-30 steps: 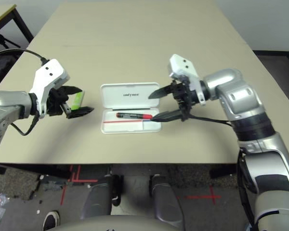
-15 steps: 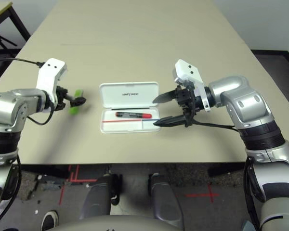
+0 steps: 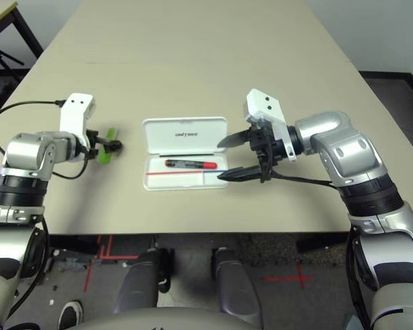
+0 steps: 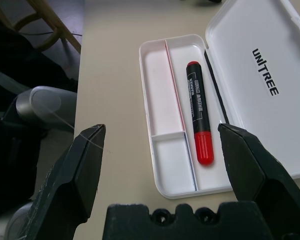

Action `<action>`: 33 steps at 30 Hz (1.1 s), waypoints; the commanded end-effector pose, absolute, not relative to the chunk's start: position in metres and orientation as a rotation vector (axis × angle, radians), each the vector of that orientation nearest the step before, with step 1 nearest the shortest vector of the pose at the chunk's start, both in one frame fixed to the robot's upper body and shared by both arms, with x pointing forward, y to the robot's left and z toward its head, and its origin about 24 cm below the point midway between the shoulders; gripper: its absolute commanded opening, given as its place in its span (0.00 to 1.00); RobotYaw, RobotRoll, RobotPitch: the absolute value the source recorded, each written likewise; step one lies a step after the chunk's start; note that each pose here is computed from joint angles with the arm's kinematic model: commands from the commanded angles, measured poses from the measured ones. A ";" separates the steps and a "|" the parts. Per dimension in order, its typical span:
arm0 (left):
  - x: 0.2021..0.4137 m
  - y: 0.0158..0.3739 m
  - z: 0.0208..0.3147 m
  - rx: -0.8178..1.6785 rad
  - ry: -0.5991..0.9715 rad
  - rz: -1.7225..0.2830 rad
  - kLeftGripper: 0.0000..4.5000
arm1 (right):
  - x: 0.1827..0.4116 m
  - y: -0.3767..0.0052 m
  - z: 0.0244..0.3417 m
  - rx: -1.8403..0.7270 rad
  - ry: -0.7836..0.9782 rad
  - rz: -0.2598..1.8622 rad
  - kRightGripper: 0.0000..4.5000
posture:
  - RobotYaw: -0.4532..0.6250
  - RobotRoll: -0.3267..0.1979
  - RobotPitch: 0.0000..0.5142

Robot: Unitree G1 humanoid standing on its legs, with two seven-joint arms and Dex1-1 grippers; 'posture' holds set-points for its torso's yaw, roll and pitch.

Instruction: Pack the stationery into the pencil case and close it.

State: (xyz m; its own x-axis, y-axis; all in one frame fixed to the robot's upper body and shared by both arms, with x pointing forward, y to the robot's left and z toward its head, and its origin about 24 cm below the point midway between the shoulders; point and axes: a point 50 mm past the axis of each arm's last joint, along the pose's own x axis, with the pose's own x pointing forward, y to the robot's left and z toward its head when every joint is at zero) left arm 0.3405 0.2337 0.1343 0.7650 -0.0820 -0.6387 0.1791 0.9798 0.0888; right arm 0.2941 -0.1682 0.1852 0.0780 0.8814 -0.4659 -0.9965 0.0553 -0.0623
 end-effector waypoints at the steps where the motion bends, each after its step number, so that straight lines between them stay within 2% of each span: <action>1: 0.340 0.234 0.130 0.139 0.702 -0.141 0.78 | 0.293 -0.167 0.183 -0.430 0.342 1.472 1.00 | 0.41 0.62 0.30; 7: 0.337 0.237 0.132 0.152 0.705 -0.147 0.24 | 0.300 -0.163 0.186 -0.437 0.298 1.445 1.00 | 0.41 0.62 0.29; 14: 0.315 0.256 0.135 0.273 0.637 -0.322 0.24 | 0.301 -0.160 0.184 -0.439 0.292 1.452 1.00 | 0.42 0.62 0.29; 16: 0.305 0.259 0.140 0.301 0.583 -0.455 0.24 | 0.301 -0.159 0.184 -0.437 0.292 1.453 1.00 | 0.42 0.62 0.30; 21: 0.274 0.270 0.149 0.413 0.594 -0.696 0.24 | 0.301 -0.159 0.181 -0.433 0.301 1.460 1.00 | 0.43 0.62 0.31; 26: 0.248 0.252 0.170 0.460 0.543 -0.960 0.24 | 0.302 -0.160 0.179 -0.434 0.316 1.466 1.00 | 0.45 0.62 0.32; 33: 0.245 0.220 0.185 0.548 0.478 -1.056 0.24 | 0.300 -0.164 0.177 -0.436 0.350 1.467 1.00 | 0.45 0.62 0.32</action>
